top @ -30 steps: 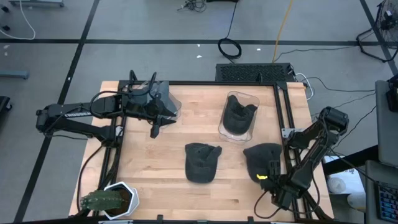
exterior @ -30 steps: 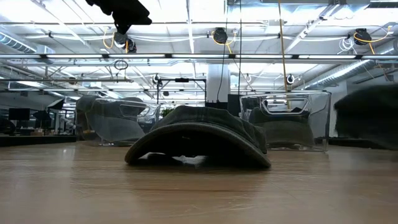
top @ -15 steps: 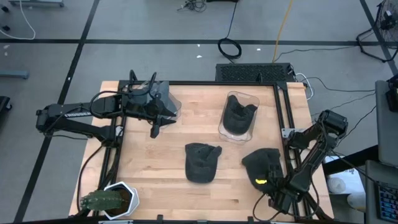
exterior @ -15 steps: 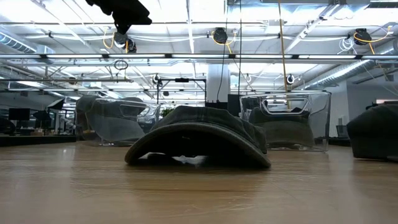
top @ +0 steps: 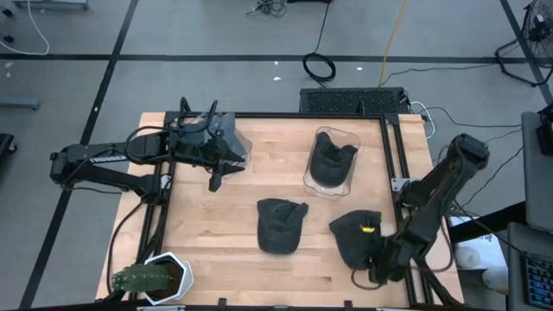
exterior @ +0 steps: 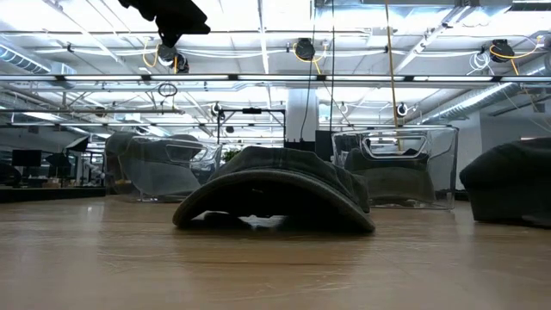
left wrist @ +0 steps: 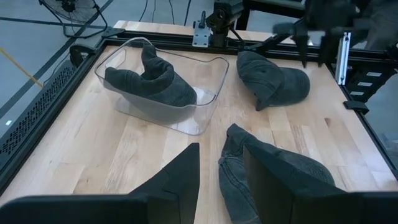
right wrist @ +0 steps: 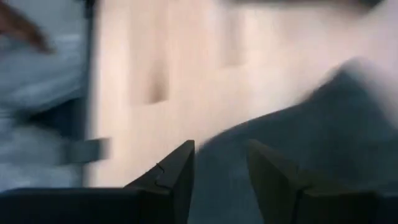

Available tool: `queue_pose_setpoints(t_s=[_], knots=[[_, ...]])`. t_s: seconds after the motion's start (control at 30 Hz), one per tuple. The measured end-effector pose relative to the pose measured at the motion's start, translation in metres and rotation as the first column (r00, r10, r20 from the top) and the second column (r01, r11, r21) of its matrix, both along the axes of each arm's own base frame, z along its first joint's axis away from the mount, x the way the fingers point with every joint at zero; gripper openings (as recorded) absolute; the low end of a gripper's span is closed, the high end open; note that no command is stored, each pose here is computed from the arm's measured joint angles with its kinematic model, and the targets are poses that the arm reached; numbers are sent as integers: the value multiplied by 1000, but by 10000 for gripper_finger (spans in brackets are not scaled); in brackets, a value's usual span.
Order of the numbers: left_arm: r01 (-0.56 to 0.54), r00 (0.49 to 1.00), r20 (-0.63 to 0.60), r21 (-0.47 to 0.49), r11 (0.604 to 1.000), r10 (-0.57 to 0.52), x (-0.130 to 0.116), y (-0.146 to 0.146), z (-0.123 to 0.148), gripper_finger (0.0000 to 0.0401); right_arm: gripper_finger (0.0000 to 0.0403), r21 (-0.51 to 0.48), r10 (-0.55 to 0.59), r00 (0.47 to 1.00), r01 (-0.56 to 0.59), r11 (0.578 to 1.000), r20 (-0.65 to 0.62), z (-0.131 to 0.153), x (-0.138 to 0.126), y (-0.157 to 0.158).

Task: Pick & Place hat
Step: Put the right black cap into the right transparent bin

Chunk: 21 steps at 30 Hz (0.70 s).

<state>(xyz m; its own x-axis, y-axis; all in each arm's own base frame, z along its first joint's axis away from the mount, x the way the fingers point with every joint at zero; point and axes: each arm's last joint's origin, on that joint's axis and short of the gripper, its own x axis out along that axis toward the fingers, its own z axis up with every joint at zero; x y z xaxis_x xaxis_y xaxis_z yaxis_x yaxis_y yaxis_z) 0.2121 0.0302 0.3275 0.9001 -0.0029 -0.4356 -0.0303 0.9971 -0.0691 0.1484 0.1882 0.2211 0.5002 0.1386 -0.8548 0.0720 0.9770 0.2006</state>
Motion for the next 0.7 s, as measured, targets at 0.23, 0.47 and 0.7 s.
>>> queue_pose_setpoints(t_s=[0.23, 0.47, 0.7], knots=[[0, 1000, 0, 0, 1000, 0, 0, 0, 0, 131, 198, -141, -76, 997, 79, 987, 25, 20, 9, -52], [0, 1000, 2, 0, 1000, 0, 0, 0, 0, 131, 259, -118, -82, 978, 60, 991, -193, 3, 23, -94], [0, 1000, 4, 1, 1000, 0, 0, 0, 0, 131, 259, 64, -13, 982, 25, 998, -186, -23, 37, -114]])
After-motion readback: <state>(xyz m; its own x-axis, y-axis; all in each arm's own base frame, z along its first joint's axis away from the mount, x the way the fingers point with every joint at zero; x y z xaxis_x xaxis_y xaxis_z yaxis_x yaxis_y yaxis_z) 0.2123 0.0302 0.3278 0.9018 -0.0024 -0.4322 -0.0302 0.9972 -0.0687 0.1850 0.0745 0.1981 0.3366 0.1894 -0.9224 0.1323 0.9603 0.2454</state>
